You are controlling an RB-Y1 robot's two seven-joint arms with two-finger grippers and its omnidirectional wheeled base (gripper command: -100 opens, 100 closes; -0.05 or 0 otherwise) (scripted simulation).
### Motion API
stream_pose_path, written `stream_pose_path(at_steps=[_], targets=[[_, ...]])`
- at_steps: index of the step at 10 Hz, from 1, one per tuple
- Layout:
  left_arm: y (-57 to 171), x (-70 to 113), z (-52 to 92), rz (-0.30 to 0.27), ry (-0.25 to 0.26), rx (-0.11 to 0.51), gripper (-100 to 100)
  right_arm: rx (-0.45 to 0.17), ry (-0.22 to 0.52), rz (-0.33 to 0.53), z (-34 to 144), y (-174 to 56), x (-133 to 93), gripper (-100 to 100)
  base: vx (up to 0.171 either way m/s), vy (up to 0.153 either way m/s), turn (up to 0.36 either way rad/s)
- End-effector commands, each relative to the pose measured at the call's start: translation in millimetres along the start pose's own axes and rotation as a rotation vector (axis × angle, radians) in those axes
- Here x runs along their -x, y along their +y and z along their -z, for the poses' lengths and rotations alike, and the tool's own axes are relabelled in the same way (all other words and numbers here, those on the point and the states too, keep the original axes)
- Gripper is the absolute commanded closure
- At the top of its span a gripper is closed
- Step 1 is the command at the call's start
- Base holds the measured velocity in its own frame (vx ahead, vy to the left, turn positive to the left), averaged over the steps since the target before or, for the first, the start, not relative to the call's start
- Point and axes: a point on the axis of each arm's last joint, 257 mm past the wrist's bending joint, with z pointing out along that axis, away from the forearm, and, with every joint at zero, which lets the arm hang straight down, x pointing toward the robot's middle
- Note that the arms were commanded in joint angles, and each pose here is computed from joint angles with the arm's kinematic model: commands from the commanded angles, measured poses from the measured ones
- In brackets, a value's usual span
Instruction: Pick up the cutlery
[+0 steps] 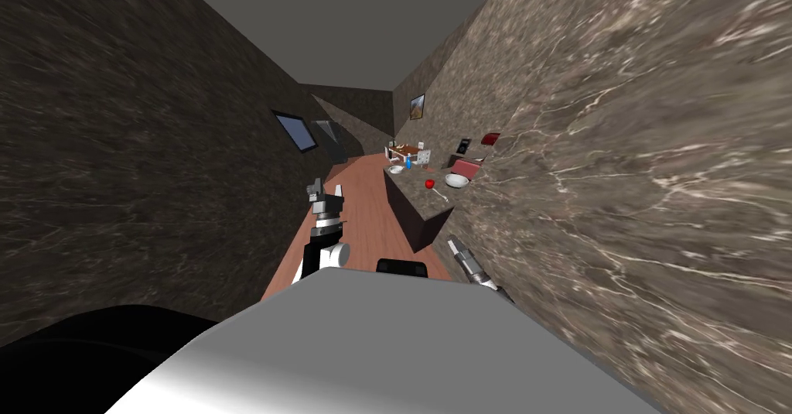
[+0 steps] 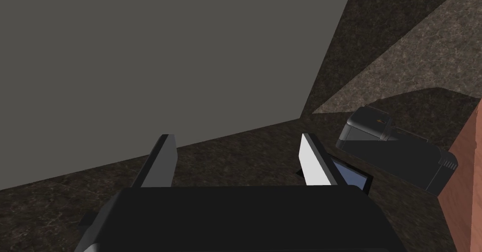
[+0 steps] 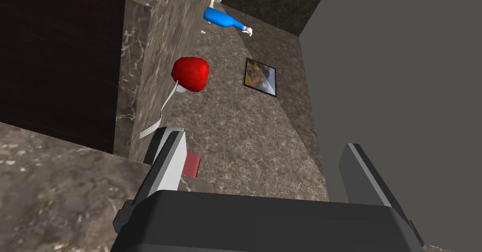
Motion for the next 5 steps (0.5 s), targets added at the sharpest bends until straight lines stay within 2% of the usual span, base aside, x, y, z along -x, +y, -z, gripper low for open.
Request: stream_pose_path(at_steps=[1,2,3,4,5], targets=[[0.0,0.0,0.0,0.0,0.0,0.0,0,-0.041,0.03,0.013,10.3,-15.6,0.3,-100,-0.02,0.106,-0.02],[0.0,0.0,0.0,0.0,0.0,0.0,0,-0.117,0.064,0.023,29.6,-42.3,-4.9,-100,-0.009,0.109,-0.014],[0.0,0.0,0.0,0.0,0.0,0.0,0,-0.12,0.077,0.032,30.9,-43.0,-4.6,-100,0.009,0.094,-0.01],[0.0,0.0,0.0,0.0,0.0,0.0,0,-0.186,0.108,0.043,50.0,-65.4,-8.6,-100,0.011,0.116,0.004],[0.0,0.0,0.0,0.0,0.0,0.0,0,-0.199,0.126,0.056,54.2,-70.0,-7.4,-100,0.007,0.102,-0.012]])
